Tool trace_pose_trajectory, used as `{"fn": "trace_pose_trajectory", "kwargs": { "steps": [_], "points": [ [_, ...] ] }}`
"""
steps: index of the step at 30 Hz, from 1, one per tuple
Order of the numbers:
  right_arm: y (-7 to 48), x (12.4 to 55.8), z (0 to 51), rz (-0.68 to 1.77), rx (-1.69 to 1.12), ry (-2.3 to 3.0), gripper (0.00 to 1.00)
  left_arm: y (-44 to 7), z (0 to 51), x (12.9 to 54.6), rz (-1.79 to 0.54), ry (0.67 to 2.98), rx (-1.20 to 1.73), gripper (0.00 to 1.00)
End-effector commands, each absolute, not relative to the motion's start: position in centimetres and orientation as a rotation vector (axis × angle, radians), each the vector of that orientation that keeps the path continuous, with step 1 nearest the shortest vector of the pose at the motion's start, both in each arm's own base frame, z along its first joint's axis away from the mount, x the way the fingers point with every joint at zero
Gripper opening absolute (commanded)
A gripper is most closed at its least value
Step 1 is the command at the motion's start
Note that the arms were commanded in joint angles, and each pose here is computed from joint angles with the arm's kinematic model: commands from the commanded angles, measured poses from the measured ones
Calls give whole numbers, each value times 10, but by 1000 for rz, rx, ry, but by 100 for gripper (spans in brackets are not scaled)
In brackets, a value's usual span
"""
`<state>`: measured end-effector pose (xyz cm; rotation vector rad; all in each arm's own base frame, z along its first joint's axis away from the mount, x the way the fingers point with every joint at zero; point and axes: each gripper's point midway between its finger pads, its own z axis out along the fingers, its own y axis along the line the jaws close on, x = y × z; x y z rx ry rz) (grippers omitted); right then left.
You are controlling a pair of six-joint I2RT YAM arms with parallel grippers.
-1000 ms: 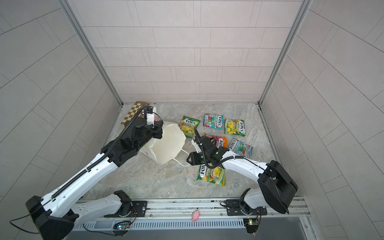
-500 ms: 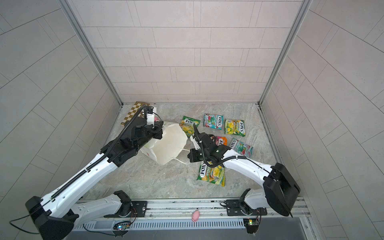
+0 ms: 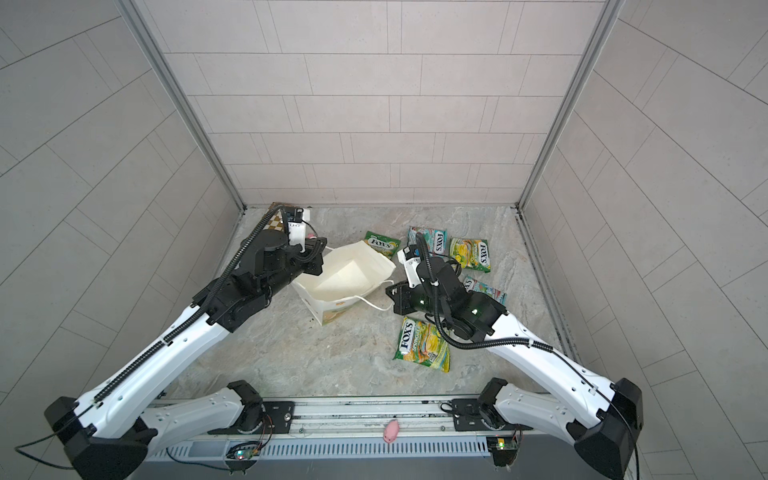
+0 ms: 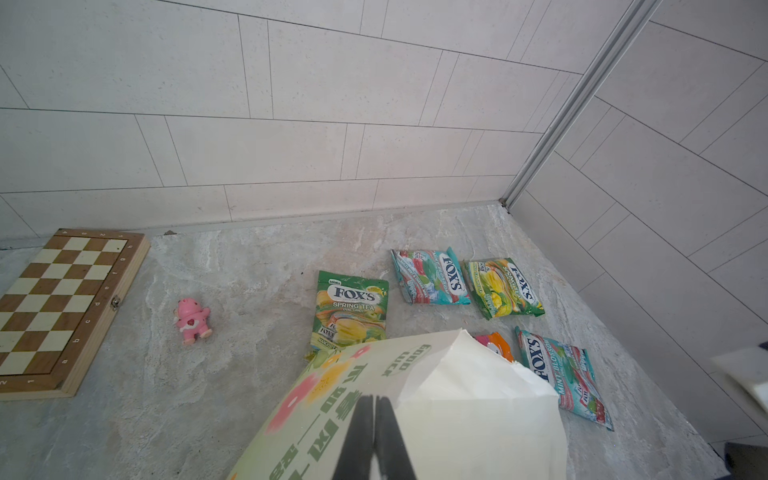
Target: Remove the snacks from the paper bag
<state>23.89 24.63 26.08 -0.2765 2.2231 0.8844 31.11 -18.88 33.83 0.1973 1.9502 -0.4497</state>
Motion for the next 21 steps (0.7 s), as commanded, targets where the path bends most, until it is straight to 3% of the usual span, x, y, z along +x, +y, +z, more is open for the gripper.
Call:
{"fn": "trace_pose_trajectory", "kwargs": {
  "steps": [1, 12, 17, 21],
  "points": [
    [241, 240, 274, 839, -278, 2199, 0, -189, 345, 310, -474, 1961, 195, 0],
    [244, 255, 286, 787, -272, 2181, 1, -188, 338, 314, -463, 1989, 183, 1],
    [250, 262, 290, 777, -282, 2181, 30, -184, 337, 316, -446, 1991, 164, 6],
    [256, 269, 297, 768, -300, 2173, 41, -180, 338, 317, -434, 1988, 150, 23]
  ]
}}
